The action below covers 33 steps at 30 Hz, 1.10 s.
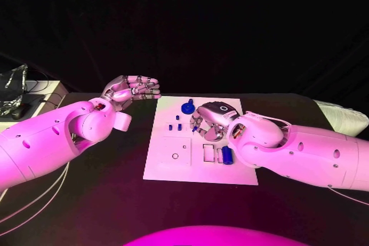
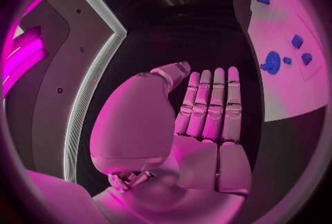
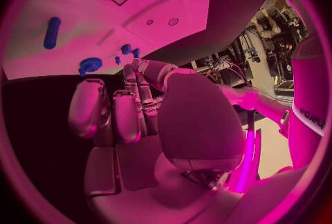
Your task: Assemble the parts on the task board
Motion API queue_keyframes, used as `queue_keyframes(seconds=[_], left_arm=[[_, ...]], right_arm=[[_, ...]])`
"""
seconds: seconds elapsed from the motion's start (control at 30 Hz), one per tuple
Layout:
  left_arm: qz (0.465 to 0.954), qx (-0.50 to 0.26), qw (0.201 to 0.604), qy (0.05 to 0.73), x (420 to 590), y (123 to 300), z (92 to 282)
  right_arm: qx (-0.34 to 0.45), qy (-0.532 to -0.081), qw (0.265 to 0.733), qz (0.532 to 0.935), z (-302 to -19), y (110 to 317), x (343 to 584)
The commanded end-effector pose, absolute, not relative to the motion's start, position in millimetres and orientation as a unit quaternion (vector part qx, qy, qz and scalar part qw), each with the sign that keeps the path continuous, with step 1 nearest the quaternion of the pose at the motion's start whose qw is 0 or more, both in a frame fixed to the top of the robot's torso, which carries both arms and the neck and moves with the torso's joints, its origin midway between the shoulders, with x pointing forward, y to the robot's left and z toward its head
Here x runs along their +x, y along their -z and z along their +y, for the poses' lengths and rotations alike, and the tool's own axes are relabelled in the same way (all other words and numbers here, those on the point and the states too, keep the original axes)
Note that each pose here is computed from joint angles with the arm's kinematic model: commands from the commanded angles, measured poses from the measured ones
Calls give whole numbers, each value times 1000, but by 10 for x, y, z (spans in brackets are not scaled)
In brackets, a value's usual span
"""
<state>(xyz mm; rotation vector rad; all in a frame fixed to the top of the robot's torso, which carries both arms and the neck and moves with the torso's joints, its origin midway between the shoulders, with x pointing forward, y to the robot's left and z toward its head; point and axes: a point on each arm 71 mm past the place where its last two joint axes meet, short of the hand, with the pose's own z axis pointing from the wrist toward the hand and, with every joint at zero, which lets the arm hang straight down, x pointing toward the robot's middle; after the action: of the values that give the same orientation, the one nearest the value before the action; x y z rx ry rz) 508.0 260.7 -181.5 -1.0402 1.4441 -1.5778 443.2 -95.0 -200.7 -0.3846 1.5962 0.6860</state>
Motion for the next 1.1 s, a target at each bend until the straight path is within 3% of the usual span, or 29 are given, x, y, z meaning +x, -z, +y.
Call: queue_keyframes(seconds=[0.03,0.5,1.1], left_arm=[[555,-414,377,615,5078,1800,2581],[555,-412,373,619,5062,1788,2524],[556,-411,371,620,5053,1781,2527]], right_arm=[[-203,-287,627,695,-855,2069,4383],[-220,-282,618,700,-627,2302,4299],[-226,-270,609,710,-582,2464,4285]])
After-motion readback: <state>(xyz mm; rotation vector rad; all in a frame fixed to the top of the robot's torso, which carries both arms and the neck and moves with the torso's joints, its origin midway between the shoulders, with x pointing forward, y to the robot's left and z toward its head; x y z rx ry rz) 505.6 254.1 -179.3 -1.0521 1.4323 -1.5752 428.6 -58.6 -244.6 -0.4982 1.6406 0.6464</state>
